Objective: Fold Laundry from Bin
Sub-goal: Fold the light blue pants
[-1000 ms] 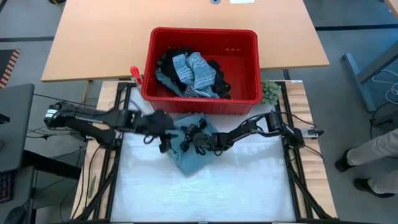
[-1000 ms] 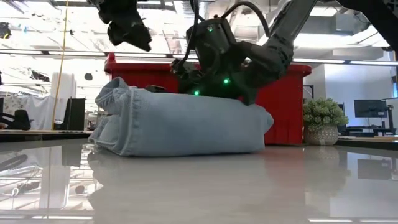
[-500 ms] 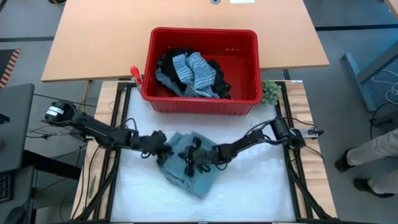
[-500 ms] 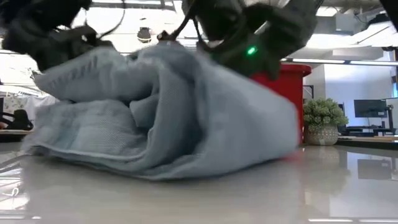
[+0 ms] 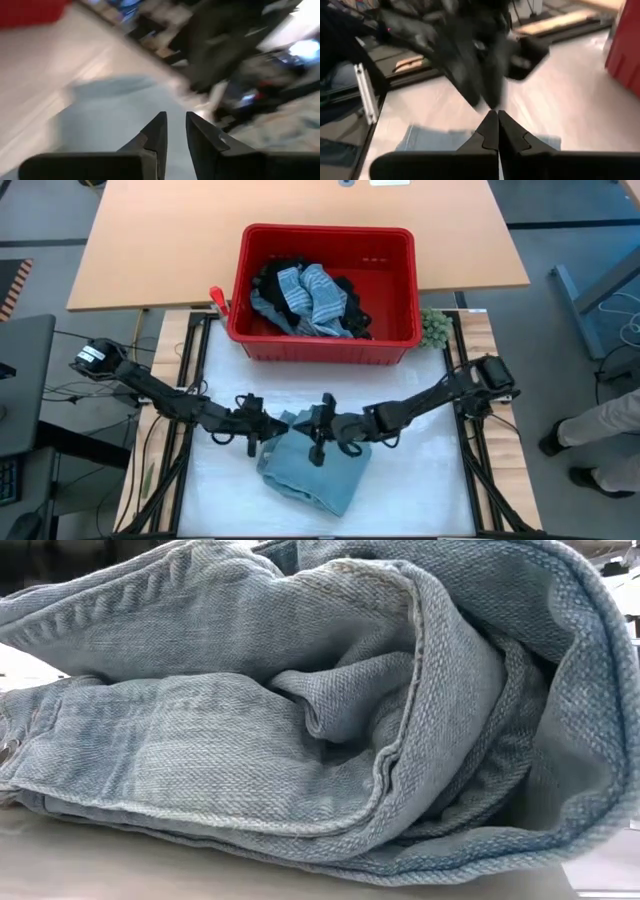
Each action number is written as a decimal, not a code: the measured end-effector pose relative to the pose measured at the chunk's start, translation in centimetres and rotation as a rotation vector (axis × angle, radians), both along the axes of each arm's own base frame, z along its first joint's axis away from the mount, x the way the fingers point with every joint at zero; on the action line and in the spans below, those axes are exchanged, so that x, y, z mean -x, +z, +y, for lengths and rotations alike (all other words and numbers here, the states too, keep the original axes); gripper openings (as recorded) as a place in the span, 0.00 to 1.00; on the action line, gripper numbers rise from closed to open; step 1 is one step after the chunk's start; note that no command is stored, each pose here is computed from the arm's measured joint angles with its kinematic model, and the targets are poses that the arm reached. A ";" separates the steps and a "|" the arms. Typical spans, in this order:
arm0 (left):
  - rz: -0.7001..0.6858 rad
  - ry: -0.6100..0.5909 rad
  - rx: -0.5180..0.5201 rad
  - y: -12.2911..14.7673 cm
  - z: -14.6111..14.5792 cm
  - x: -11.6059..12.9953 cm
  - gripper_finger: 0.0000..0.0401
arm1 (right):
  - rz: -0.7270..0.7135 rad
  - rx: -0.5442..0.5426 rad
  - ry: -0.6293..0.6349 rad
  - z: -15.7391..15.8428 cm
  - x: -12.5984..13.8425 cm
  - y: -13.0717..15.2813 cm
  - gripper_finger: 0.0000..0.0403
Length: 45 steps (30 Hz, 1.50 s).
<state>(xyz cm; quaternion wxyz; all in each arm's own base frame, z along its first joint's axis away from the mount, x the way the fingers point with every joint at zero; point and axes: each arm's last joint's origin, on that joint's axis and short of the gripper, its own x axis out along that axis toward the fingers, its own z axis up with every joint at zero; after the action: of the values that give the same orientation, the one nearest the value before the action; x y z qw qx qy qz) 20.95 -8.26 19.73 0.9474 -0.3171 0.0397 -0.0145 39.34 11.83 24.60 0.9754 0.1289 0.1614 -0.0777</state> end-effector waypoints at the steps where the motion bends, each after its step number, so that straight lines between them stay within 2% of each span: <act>1: -0.027 -0.032 -0.012 0.5 -0.5 -0.2 0.13 | 0.023 -0.007 -0.003 0.1 0.3 -0.2 0.05; 3: -0.020 -0.098 -0.035 1.0 -1.7 -0.6 0.11 | 0.053 -0.012 -0.002 0.5 0.7 -0.9 0.05; 6: 0.093 -0.165 -0.074 0.4 -4.2 -1.7 0.09 | 0.105 -0.038 -0.013 1.0 0.5 -3.5 0.05; 9: 0.214 -0.202 -0.113 -1.3 -6.4 -2.9 0.06 | 0.127 -0.039 -0.026 1.0 -0.3 -5.7 0.05; 14: 0.394 -0.201 -0.095 -4.9 -9.0 -4.1 0.01 | 0.112 -0.048 -0.074 -0.4 -2.2 -9.3 0.05; 17: 0.443 -0.220 -0.075 -6.4 -10.1 -4.5 0.00 | 0.115 -0.076 -0.108 -1.8 -3.2 -10.3 0.05; 22: 0.505 -0.162 -0.049 -8.3 -10.7 -4.4 0.00 | 0.171 -0.220 -0.177 -4.1 -4.1 -12.4 0.05; 27: 0.517 -0.060 -0.031 -8.7 -10.5 -4.3 0.00 | 0.202 -0.218 -0.166 -5.5 -4.4 -13.5 0.05; 29: 0.512 -0.034 -0.039 -8.7 -10.4 -4.3 0.00 | 0.204 -0.195 -0.139 -5.9 -4.5 -13.1 0.05; 32: 0.510 -0.024 -0.042 -8.7 -10.3 -4.3 0.00 | 0.189 -0.121 -0.086 -6.1 -4.1 -10.7 0.05; 35: 0.510 -0.023 -0.041 -8.7 -10.3 -4.3 0.00 | 0.097 -0.056 -0.048 -5.9 -3.2 -5.8 0.05; 37: 0.509 -0.018 -0.044 -8.7 -10.3 -4.3 0.00 | 0.035 -0.045 -0.019 -5.3 -2.1 -2.2 0.05; 39: 0.505 -0.013 -0.049 -8.6 -10.2 -4.3 0.00 | 0.018 -0.055 0.045 -4.0 -0.6 0.2 0.05; 42: 0.498 -0.017 -0.059 -8.2 -9.8 -4.5 0.00 | 0.026 -0.050 0.159 -0.9 1.8 0.9 0.05; 45: 0.479 -0.055 -0.095 -7.0 -9.4 -4.6 0.00 | 0.059 -0.026 0.177 2.2 4.2 -0.5 0.05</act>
<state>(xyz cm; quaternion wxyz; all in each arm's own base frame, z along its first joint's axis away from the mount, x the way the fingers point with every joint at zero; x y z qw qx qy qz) 25.59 -17.63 12.72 0.9240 -0.2654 0.2727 0.0372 35.18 14.05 24.08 0.9715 0.1245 0.2016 0.0070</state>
